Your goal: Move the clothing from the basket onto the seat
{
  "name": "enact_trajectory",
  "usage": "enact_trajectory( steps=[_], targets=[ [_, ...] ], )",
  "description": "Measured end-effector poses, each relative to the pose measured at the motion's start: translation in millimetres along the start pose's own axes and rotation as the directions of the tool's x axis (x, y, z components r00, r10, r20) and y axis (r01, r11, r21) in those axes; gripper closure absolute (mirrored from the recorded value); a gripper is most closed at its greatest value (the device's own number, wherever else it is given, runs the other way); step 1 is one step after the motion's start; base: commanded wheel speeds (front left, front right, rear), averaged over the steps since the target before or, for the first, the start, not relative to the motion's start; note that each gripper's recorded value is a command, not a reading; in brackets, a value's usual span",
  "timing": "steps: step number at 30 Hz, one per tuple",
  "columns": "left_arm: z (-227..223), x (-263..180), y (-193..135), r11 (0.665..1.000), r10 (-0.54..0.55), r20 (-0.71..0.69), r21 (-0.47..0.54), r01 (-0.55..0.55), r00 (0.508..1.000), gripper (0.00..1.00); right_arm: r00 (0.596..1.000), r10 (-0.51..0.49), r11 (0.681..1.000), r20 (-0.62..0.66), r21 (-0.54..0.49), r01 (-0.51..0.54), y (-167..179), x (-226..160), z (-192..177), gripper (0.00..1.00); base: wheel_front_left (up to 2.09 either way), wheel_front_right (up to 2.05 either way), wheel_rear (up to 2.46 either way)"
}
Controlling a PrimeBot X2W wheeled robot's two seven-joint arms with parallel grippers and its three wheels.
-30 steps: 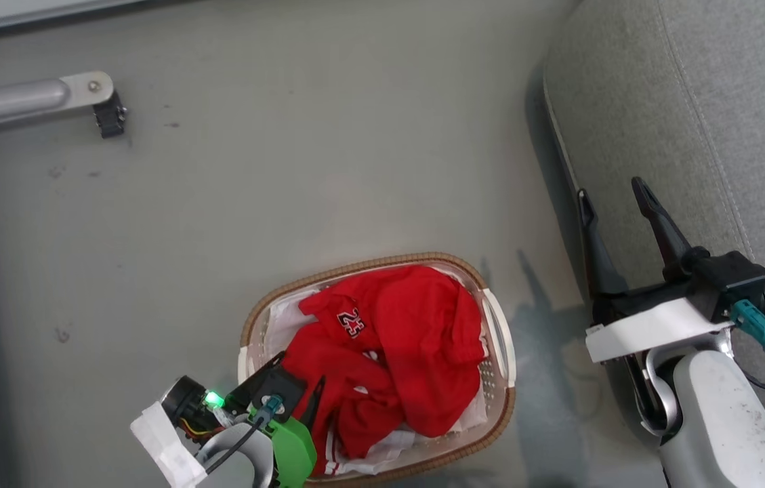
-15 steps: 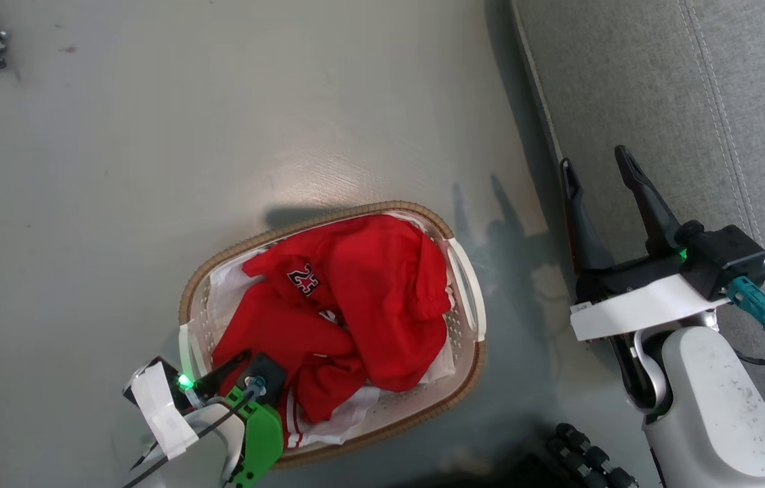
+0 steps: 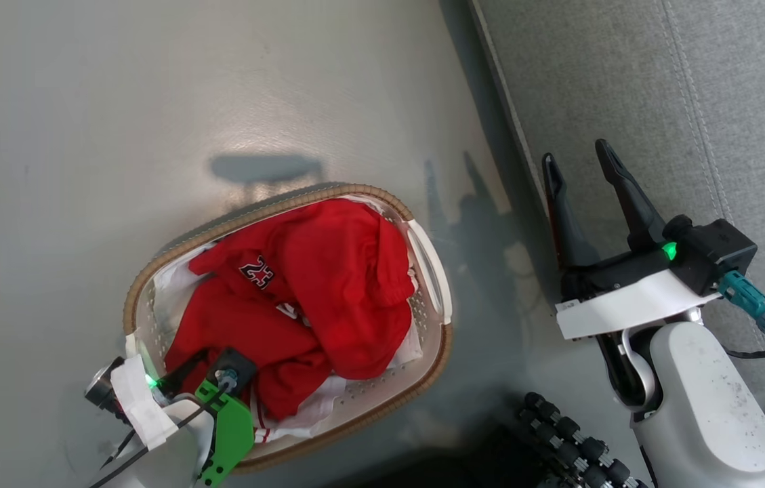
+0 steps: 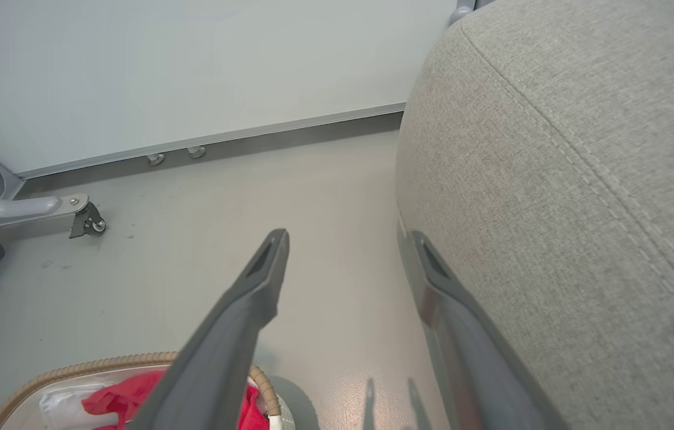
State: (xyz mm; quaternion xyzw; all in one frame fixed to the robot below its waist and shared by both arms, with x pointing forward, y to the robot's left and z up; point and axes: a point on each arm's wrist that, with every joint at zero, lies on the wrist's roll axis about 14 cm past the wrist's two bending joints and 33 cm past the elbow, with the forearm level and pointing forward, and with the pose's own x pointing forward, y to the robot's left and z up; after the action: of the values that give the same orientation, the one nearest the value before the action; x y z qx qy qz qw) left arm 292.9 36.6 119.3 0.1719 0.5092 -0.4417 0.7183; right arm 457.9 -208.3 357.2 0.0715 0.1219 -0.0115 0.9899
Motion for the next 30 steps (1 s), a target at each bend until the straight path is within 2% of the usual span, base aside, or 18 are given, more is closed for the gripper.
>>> enact_trajectory(
  steps=[1, 2, 3, 5, 15, 24, 30],
  targets=[
    [-2, 1, 0, 1.000, 0.000, -0.013, -0.002, 0.000, 1.000, 0.04, 1.000, -0.002, 1.000, -0.001, -0.001, 0.002, -1, -1, 0, 0.00, 0.00, 0.00, 0.00],
    [-2, 1, 0, 1.000, 0.000, -0.018, -0.005, 0.000, 1.000, 0.20, 1.000, -0.002, 1.000, -0.001, -0.001, 0.002, -1, -1, 0, 0.00, 0.00, 0.00, 0.00],
    [-2, 1, 1, 1.000, 0.001, -0.021, -0.007, -0.001, 1.000, 0.50, 1.000, -0.002, 1.000, 0.000, -0.001, 0.002, -1, -2, 1, 0.00, 0.00, 0.00, 0.00],
    [-2, -1, 2, 1.000, 0.002, -0.026, -0.011, -0.003, 1.000, 1.00, 1.000, 0.001, 1.000, 0.003, 0.001, -0.001, 0, -2, 2, 0.00, 0.00, 0.00, 0.00],
    [18, -11, -1, 0.999, 0.028, 0.027, -0.041, -0.027, 0.999, 1.00, 1.000, 0.010, 1.000, 0.022, -0.002, -0.010, 5, -9, 13, 0.00, 0.00, 0.00, 0.00],
    [52, -35, -6, 0.996, 0.057, 0.176, -0.071, -0.045, 0.983, 1.00, 0.998, 0.015, 1.000, 0.065, -0.024, -0.014, 8, -22, 33, 0.00, 0.00, 0.00, 0.00],
    [84, -59, -2, 0.992, 0.106, 0.292, -0.093, -0.082, 0.950, 1.00, 0.995, 0.026, 0.999, 0.091, -0.041, -0.023, 13, -34, 45, 0.00, 0.00, 0.00, 0.00]
  ],
)
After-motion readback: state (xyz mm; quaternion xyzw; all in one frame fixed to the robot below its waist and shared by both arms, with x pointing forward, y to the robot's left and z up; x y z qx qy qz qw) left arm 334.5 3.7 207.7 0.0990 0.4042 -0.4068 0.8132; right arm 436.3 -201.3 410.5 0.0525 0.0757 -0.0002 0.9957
